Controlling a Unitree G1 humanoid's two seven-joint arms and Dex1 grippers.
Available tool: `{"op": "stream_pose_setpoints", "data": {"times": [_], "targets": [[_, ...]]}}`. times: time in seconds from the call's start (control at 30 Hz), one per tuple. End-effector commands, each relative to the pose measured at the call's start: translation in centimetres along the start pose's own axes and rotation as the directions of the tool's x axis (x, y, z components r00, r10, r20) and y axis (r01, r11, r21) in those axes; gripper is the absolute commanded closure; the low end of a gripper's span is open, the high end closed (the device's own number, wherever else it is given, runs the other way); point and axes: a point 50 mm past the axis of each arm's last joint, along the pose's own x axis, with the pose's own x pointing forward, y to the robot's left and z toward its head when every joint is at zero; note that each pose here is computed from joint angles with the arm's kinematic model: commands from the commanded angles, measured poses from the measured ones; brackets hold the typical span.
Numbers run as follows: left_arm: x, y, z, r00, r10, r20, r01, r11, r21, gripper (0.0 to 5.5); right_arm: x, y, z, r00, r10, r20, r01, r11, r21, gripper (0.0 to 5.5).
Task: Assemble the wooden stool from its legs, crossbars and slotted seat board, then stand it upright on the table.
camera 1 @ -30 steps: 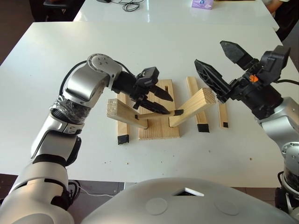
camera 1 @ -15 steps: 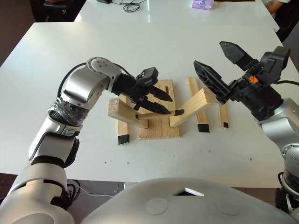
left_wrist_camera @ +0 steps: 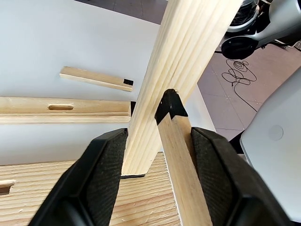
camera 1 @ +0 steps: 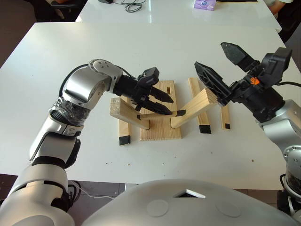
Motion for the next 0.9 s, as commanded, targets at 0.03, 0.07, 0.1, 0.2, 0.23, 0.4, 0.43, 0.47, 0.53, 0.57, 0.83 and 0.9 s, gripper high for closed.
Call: {"op": "stream_pose_setpoints", "data": {"times": [0.03,0.07,0.1,0.2,0.23,0.4,0.43,0.47,0.53,0.57,0.83,0.9], "targets": [[0.1,1.9,-9.7,0.881,0.294,-0.372,-0.390,0.895,-0.218,3.02,0.2,0.4,-0.1,1.000,0.007,-0.018,-0.007,1.000,-0.015,0.10],[0.2,2.2,-9.3,0.883,0.311,-0.352,-0.400,0.890,-0.217,3.02,0.2,0.3,0.0,1.000,0.005,-0.008,-0.006,1.000,-0.015,0.10],[0.4,2.6,-8.9,0.884,0.330,-0.331,-0.411,0.886,-0.216,3.02,0.3,0.3,0.2,1.000,0.003,0.003,-0.003,1.000,-0.016,0.10],[0.9,3.6,-8.1,0.881,0.379,-0.284,-0.443,0.872,-0.210,3.02,0.7,0.0,1.1,0.998,-0.011,0.056,0.012,1.000,-0.018,0.10],[1.1,3.8,-8.0,0.879,0.393,-0.270,-0.452,0.868,-0.208,3.02,0.8,-0.1,1.6,0.997,-0.017,0.081,0.019,1.000,-0.016,0.10],[1.0,5.0,-7.3,0.863,0.457,-0.214,-0.496,0.845,-0.197,3.02,1.4,-0.4,3.2,0.985,-0.043,0.169,0.046,0.999,-0.011,0.10],[0.8,5.2,-6.9,0.863,0.469,-0.191,-0.501,0.842,-0.199,3.02,1.5,-0.4,3.5,0.982,-0.043,0.183,0.046,0.999,-0.013,0.10],[0.7,5.3,-6.5,0.863,0.477,-0.165,-0.503,0.841,-0.199,3.02,1.6,-0.3,3.8,0.980,-0.041,0.195,0.044,0.999,-0.014,0.10],[0.3,5.5,-5.3,0.866,0.489,-0.109,-0.500,0.843,-0.197,3.02,1.7,-0.1,4.4,0.975,-0.037,0.220,0.041,0.999,-0.014,0.10],[0.1,5.5,-4.3,0.868,0.493,-0.060,-0.495,0.848,-0.192,3.02,1.9,0.0,4.7,0.971,-0.034,0.238,0.037,0.999,-0.011,0.10],[-1.4,2.6,3.5,0.833,0.448,0.325,-0.415,0.894,-0.170,3.05,2.4,0.6,5.2,0.964,-0.013,0.264,0.009,1.000,0.017,1.22],[-1.6,1.7,4.8,0.825,0.405,0.393,-0.370,0.914,-0.167,3.05,2.5,0.5,5.0,0.967,-0.023,0.255,0.019,1.000,0.017,1.48]]}}
